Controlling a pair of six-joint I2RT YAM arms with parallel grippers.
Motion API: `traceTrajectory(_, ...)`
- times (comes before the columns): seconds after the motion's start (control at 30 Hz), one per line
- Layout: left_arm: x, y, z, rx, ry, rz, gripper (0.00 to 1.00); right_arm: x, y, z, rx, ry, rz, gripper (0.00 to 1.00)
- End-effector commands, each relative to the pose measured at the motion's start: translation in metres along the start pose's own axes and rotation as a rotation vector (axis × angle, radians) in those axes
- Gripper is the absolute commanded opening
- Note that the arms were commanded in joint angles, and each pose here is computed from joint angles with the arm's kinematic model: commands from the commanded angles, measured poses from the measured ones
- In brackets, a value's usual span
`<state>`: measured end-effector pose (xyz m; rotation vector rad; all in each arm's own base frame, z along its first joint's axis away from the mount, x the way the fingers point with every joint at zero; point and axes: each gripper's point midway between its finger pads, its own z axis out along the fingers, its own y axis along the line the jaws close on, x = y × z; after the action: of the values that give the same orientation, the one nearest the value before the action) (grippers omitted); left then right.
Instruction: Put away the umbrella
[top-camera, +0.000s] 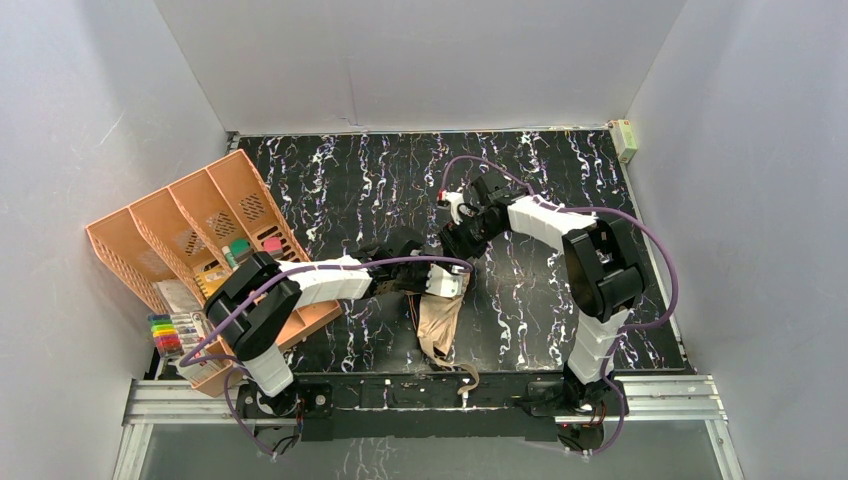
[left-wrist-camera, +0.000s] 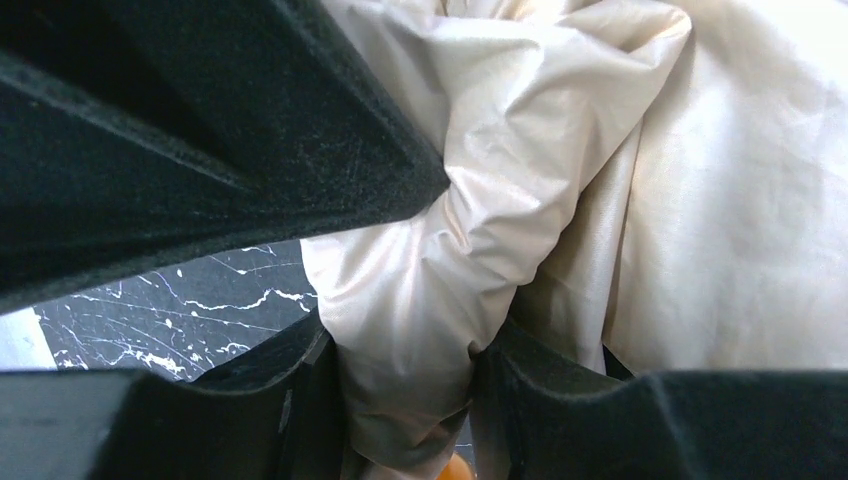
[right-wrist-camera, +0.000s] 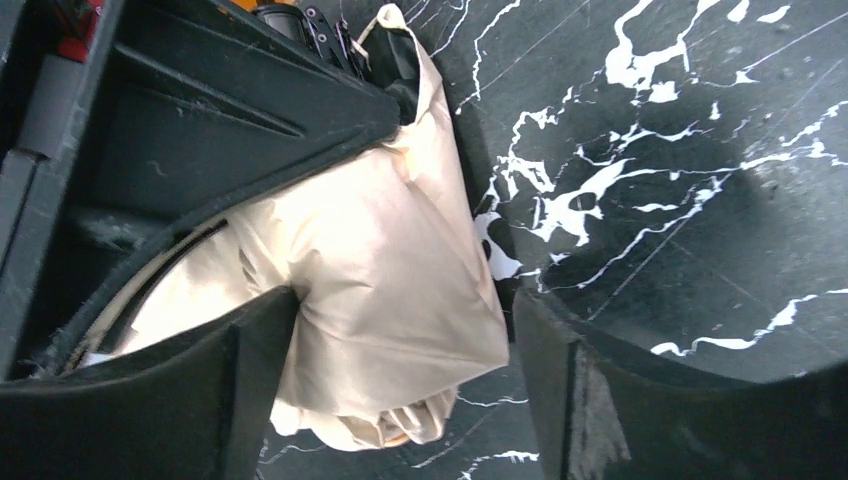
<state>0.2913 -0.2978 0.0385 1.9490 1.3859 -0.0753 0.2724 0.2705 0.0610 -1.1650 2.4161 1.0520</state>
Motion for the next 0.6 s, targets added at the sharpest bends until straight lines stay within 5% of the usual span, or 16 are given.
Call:
traceTrajectory(0.0,-0.003,0.004,-0.011,-0.005,-0.025,-0.005,0.0,0.01,0.007,0.001,-0.032,0.027,-0.006,0.94)
traceTrajectory(0.33,-0.002,0.002,-0.01,-0.002,-0.024,0.013,0.0,-0.063,0.051,-0.045,-0.13,-0.204,-0.092,0.99)
traceTrajectory(0.57,-0.003,0.004,-0.011,-0.007,-0.023,0.019,0.0,-0.027,0.049,-0.025,-0.171,-0.077,-0.037,0.99)
